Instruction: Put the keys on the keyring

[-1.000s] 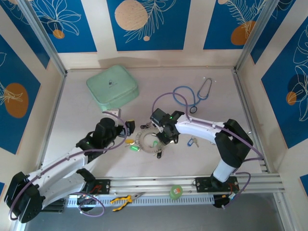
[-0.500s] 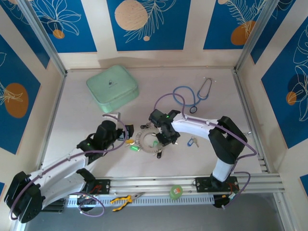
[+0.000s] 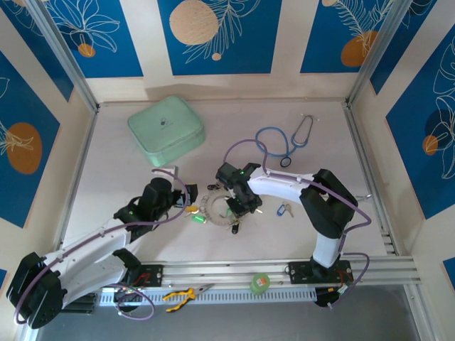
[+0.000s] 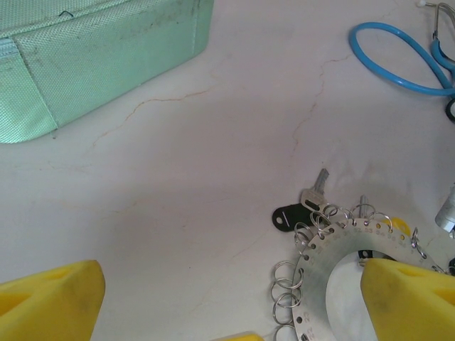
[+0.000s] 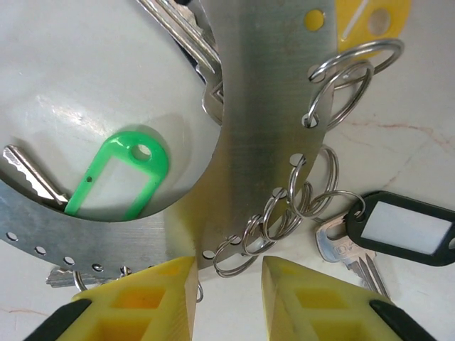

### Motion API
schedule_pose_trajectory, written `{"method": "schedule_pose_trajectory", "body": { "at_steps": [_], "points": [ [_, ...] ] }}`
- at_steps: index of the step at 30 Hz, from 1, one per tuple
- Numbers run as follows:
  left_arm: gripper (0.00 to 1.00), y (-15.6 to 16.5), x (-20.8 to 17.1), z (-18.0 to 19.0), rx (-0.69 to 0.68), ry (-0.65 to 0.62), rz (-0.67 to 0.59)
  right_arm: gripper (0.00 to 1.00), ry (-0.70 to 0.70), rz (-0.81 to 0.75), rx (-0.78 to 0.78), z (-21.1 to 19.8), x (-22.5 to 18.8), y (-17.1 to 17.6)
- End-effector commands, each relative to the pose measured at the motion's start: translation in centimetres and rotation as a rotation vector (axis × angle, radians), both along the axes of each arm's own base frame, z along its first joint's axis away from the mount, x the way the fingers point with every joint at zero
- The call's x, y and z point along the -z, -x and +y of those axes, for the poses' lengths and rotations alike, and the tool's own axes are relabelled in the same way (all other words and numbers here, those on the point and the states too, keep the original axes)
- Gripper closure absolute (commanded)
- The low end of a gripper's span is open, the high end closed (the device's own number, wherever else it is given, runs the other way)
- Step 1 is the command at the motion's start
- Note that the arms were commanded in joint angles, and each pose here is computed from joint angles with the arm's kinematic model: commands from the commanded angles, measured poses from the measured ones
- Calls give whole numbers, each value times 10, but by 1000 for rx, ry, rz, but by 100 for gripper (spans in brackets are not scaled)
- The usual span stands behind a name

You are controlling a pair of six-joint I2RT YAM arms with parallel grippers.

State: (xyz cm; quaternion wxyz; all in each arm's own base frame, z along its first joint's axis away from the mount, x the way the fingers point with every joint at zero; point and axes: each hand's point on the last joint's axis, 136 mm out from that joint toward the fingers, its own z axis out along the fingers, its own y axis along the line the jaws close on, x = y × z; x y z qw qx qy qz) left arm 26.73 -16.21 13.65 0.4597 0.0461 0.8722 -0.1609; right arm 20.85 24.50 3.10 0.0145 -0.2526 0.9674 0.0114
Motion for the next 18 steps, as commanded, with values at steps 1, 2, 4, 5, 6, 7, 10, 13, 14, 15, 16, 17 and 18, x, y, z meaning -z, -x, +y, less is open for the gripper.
{"method": "schedule_pose_trajectory", "body": {
  "at_steps": [1, 2, 4, 5, 6, 7, 10, 13, 14, 15, 16, 17, 18],
  "points": [
    [8, -4, -8, -3, -4, 16, -23, 70, 6, 30, 6, 4, 2, 3],
    [8, -4, -9, -3, -2, 16, -24, 70, 11, 26, 6, 4, 2, 2],
    [8, -4, -9, -3, -2, 16, -24, 71, 27, 25, 6, 1, 3, 2],
    [8, -5, -10, -3, -4, 15, -27, 72, 32, 21, 5, 0, 3, 1],
    [8, -5, -9, -3, -5, 15, -26, 73, 39, 19, 5, -1, 3, 0],
    [8, -5, -9, -3, -5, 14, -26, 73, 45, 18, 5, -1, 4, 0],
    [8, -5, -10, -3, -4, 16, -28, 73, 63, 11, 1, -4, 3, -1],
    [8, -5, -10, -3, -5, 16, -29, 75, 103, -10, -10, -8, 2, -2],
    [8, -5, -10, -3, -4, 13, -28, 75, 120, -21, -17, -9, 1, -3],
    [8, -5, -10, -3, -5, 14, -30, 76, 133, -33, -21, -11, -1, -4],
    [8, -5, -10, -3, -4, 14, -30, 76, 144, -42, -27, -11, -2, -5],
    [8, -6, -10, -3, -6, 15, -31, 76, 157, -50, -32, -13, -3, -6],
    [8, -6, -10, -3, -6, 15, -30, 77, 163, -55, -35, -13, -4, -7]
  ]
}}
